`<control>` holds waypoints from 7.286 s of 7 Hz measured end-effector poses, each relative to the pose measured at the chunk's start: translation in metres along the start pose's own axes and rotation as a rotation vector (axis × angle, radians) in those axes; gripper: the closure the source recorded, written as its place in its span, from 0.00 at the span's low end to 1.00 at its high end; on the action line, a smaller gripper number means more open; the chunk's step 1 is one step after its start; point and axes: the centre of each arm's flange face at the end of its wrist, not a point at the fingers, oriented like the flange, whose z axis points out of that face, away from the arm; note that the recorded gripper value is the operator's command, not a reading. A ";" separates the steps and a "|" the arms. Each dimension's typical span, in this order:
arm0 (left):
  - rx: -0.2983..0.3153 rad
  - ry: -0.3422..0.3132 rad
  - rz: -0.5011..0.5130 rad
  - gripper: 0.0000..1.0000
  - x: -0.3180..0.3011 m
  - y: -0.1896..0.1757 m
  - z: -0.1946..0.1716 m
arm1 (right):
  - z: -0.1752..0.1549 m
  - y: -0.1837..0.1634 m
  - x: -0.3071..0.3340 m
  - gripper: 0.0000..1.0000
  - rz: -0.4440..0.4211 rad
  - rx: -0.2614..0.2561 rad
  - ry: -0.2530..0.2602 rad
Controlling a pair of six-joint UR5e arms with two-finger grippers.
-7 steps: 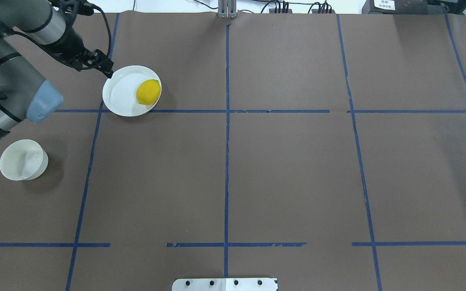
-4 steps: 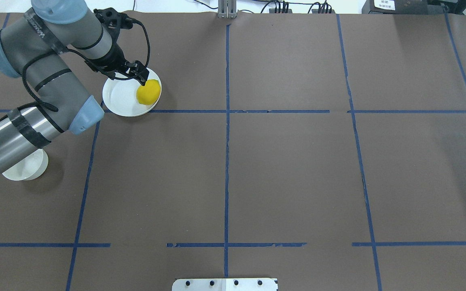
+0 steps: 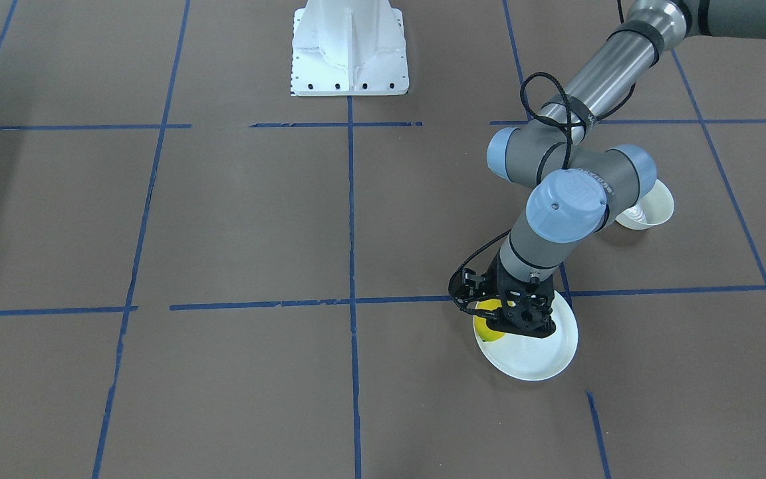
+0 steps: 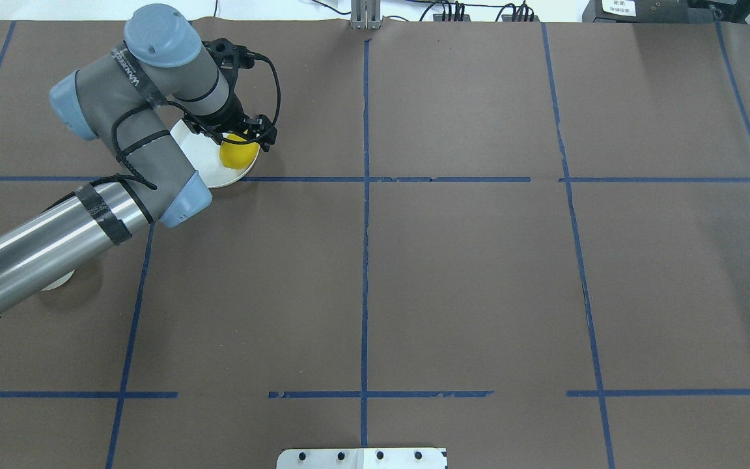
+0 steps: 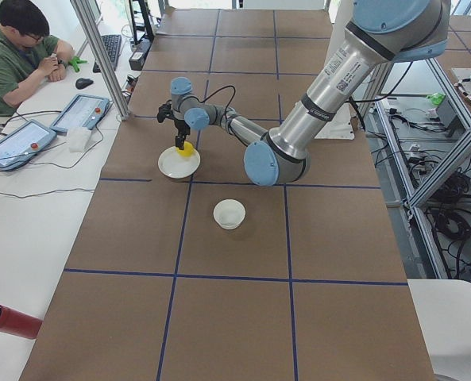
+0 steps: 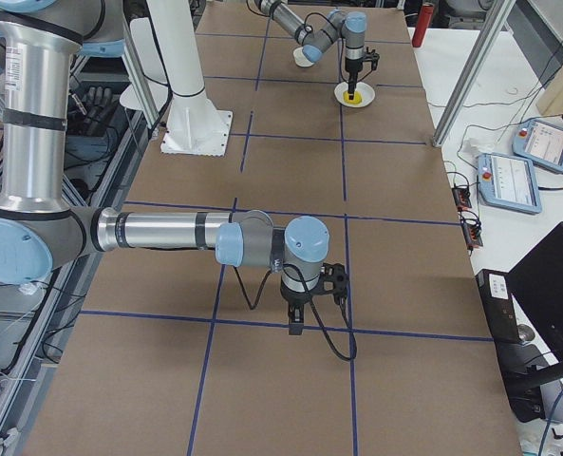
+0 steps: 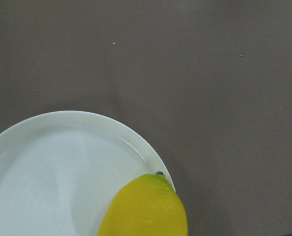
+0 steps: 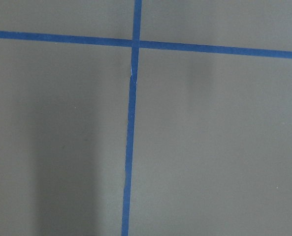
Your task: Move lemon from plate to bowl
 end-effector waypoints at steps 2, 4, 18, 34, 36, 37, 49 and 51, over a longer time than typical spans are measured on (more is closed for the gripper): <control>0.016 -0.021 0.004 0.01 0.000 0.002 0.007 | 0.000 0.000 0.000 0.00 0.000 0.000 0.000; 0.023 -0.036 0.003 0.01 -0.006 0.002 0.012 | 0.000 0.000 0.000 0.00 0.000 0.000 0.000; -0.031 -0.074 -0.169 0.86 -0.214 0.059 -0.108 | 0.000 0.000 0.000 0.00 0.000 0.000 0.000; -0.041 0.023 -0.121 0.00 -0.306 0.263 -0.072 | 0.000 0.000 0.000 0.00 0.000 0.000 0.000; -0.024 -0.029 -0.017 0.00 -0.360 0.245 -0.113 | 0.000 0.000 0.000 0.00 0.000 0.000 0.000; -0.031 -0.084 0.031 0.00 -0.402 0.238 -0.139 | 0.000 0.000 0.000 0.00 0.000 0.000 0.000; -0.169 -0.087 -0.007 0.00 -0.532 0.274 -0.214 | 0.000 0.000 0.000 0.00 0.000 0.000 0.000; -0.160 -0.089 0.004 0.00 -0.528 0.269 -0.217 | 0.000 0.000 0.000 0.00 0.000 0.000 0.000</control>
